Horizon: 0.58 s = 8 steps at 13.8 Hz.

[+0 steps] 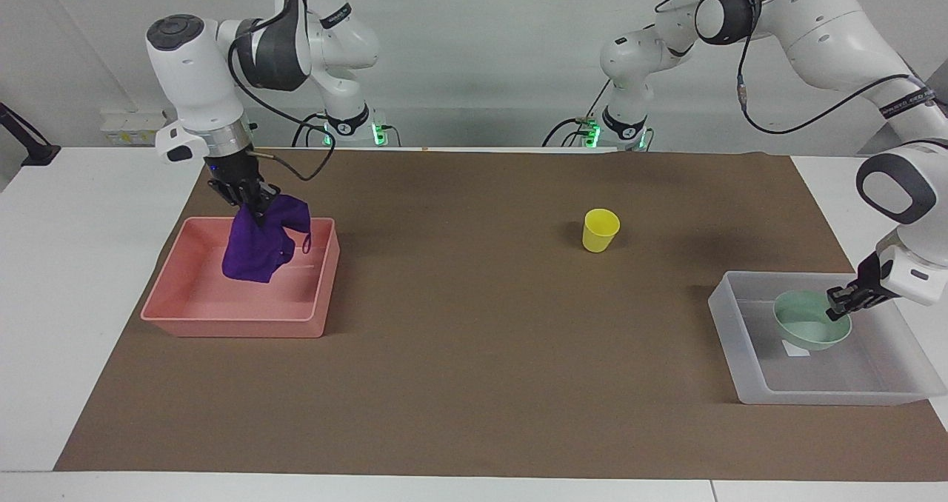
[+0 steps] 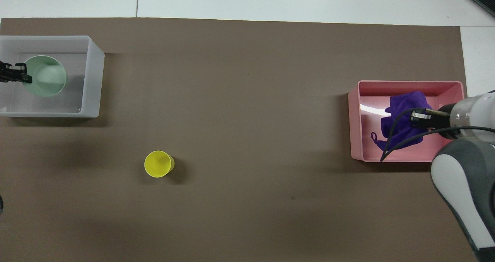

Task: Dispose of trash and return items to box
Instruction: 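Release the cloth in the pink box while the left gripper releases the bowl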

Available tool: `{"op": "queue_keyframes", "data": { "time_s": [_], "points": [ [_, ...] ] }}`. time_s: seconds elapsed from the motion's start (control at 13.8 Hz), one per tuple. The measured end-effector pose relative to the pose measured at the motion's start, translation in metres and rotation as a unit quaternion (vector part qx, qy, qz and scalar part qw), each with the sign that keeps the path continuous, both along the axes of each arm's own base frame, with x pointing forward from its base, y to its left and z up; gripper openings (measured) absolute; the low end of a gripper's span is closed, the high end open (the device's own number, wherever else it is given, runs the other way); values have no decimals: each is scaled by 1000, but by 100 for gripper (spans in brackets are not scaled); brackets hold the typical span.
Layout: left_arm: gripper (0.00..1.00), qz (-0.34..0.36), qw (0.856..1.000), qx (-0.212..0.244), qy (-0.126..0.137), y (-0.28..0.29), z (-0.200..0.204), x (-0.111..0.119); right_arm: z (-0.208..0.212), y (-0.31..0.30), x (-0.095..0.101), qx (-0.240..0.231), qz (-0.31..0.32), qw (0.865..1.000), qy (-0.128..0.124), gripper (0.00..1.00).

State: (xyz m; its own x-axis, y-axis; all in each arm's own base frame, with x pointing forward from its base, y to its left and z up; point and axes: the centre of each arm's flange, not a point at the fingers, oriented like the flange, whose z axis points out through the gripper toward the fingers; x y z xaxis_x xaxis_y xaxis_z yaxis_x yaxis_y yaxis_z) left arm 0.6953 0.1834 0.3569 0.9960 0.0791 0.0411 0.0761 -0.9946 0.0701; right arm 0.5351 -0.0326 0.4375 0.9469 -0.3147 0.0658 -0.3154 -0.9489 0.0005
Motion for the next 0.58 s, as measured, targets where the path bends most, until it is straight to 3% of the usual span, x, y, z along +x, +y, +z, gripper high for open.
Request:
{"op": "queue_keyframes", "data": {
  "time_s": [0.29, 0.43, 0.51, 0.58],
  "points": [
    [67, -8, 1000, 0, -6, -6, 7, 2, -4, -1, 2, 0, -4, 1000, 4, 48],
    [91, -23, 999, 0, -24, -26, 35, 6, 9, -1, 5, 0, -4, 1000, 5, 70],
    [100, -36, 999, 1, -27, -44, 54, 5, 20, -1, 7, 0, -4, 1000, 9, 82],
    [100, -53, 998, -1, -23, -68, 72, 3, 34, 0, 9, -1, -2, 1000, 14, 93]
  ]
}}
